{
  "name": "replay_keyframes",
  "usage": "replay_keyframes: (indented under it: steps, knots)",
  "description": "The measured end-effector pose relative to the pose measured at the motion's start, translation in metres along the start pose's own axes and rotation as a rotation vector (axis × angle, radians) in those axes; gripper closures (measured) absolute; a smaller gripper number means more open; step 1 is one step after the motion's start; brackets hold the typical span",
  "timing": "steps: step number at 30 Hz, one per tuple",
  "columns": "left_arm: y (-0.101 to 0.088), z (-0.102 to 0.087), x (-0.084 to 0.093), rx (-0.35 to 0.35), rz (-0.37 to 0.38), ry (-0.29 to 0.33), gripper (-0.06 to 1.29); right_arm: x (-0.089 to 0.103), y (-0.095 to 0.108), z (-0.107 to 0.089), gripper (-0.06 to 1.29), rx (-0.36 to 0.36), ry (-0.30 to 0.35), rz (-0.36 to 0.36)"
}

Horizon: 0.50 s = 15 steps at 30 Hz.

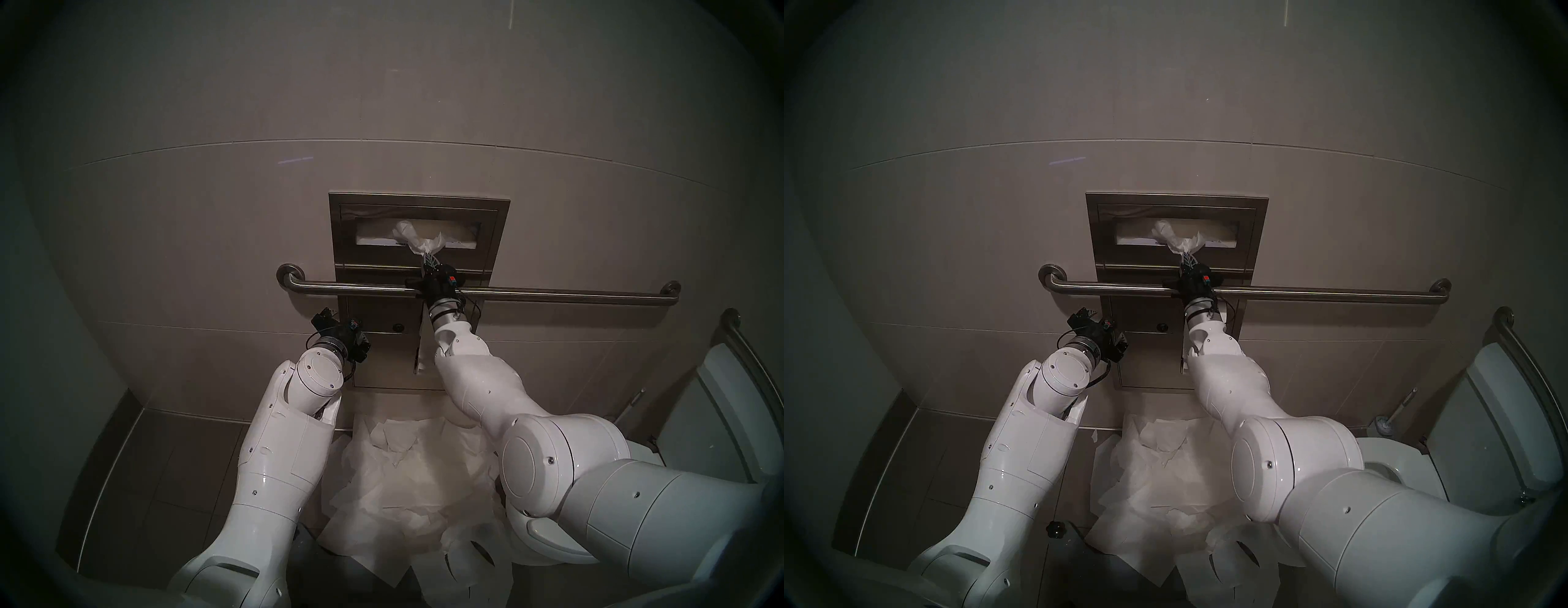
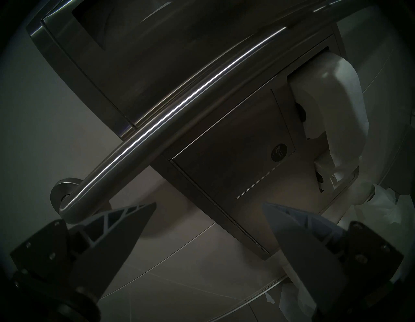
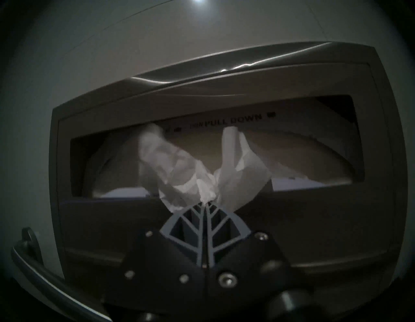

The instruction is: Take out a toilet seat cover

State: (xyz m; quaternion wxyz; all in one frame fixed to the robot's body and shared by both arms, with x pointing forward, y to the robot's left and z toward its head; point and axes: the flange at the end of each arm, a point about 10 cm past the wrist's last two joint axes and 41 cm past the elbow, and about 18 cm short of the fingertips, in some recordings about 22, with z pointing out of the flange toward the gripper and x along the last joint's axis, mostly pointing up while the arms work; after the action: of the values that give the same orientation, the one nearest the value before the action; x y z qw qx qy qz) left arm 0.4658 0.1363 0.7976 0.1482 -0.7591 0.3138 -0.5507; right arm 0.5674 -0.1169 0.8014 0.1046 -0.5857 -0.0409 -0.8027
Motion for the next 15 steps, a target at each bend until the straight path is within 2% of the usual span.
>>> replay_keyframes:
  steps: [9,15]
  knots:
    - [0.0,0.0,0.0,-0.002,0.001,-0.001,-0.03,-0.006,-0.001,-0.012,1.27,0.024,-0.011,-0.01]
    - [0.0,0.0,0.0,-0.002,0.002,-0.001,-0.03,-0.013,-0.002,-0.022,1.27,0.032,-0.044,-0.004]
